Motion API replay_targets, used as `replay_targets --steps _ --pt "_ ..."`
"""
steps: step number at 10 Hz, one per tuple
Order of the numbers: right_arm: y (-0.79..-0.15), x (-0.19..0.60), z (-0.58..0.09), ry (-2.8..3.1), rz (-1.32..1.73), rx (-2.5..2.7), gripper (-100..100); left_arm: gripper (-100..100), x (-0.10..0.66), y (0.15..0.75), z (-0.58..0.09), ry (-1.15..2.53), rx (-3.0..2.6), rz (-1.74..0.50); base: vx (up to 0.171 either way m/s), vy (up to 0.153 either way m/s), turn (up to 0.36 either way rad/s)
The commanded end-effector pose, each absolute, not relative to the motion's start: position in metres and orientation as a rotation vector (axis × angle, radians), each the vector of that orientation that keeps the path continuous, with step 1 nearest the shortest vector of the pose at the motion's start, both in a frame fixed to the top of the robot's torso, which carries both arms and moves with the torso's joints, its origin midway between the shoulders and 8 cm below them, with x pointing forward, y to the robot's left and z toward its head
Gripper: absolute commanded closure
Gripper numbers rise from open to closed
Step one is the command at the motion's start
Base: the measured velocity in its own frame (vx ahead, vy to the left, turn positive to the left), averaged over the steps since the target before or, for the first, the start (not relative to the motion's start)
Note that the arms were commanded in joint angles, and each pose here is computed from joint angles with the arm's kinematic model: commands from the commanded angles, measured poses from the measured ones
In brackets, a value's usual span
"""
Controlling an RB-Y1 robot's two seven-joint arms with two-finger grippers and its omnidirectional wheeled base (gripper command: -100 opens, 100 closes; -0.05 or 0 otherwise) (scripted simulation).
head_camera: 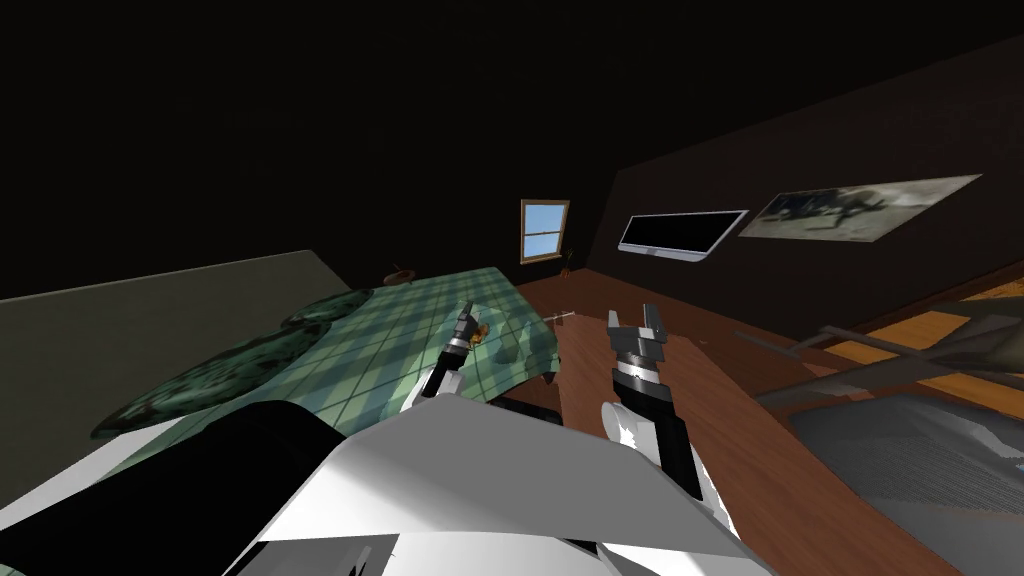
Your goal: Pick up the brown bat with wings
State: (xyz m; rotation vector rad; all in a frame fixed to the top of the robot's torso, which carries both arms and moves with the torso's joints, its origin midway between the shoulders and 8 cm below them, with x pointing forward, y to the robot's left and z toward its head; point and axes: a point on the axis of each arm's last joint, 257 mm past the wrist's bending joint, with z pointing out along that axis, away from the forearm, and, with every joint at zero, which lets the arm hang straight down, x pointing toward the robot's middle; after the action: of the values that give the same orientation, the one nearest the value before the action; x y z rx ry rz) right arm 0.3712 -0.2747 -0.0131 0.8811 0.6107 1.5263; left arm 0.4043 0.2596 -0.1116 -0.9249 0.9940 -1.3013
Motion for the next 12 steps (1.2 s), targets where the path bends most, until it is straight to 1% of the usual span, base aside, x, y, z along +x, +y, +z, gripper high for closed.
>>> replay_targets --steps 1,6,12 --pt "-0.275 0.371 -0.013 0.611 1.526 0.881 0 -100 0.408 0.265 -0.133 1.030 -0.992 -1.282 0.053 -0.031 0.132" --pt "-0.275 0.371 -0.013 0.611 1.526 0.881 0 -100 0.419 0.282 -0.197 1.118 -1.175 -1.212 0.046 -0.037 0.089" --pt "-0.275 0.371 -0.013 0.611 1.526 0.881 0 -100 0.422 0.300 -0.263 1.204 -1.347 -1.114 0.024 -0.025 0.039"
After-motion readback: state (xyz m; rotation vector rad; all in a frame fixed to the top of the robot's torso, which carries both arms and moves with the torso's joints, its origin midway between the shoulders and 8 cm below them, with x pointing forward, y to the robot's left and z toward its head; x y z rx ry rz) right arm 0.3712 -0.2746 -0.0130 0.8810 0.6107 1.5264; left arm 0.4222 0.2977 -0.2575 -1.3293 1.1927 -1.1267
